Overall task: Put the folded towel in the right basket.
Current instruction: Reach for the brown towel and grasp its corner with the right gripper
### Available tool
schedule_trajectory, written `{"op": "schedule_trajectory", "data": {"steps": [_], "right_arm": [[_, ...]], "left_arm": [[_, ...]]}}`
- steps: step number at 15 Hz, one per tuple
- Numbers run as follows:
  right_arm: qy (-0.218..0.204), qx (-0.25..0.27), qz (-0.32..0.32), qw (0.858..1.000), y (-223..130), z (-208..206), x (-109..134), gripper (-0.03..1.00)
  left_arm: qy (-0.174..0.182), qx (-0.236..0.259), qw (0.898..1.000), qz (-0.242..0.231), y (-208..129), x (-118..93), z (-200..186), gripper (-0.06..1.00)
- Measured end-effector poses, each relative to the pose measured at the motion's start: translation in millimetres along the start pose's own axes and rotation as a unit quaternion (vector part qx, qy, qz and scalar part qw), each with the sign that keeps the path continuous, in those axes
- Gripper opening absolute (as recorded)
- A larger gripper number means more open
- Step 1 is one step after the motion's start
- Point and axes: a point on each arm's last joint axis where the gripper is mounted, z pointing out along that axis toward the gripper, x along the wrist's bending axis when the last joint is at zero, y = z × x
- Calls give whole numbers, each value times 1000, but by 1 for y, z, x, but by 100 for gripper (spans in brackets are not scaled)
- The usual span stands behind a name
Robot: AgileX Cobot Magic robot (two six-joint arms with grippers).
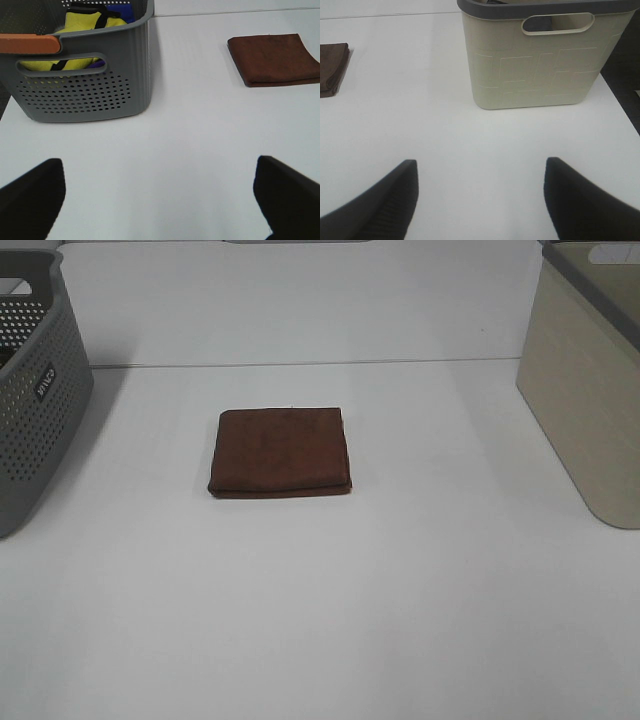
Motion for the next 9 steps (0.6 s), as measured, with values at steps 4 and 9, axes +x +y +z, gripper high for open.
{"op": "schedule_trajectory", "data": {"steps": [4,9], "right_arm": [[0,0,0,1000,0,0,0,68],[0,0,0,1000,0,0,0,68]], "left_arm": [[0,0,1000,0,0,0,0,97],[0,0,1000,0,0,0,0,97]]}}
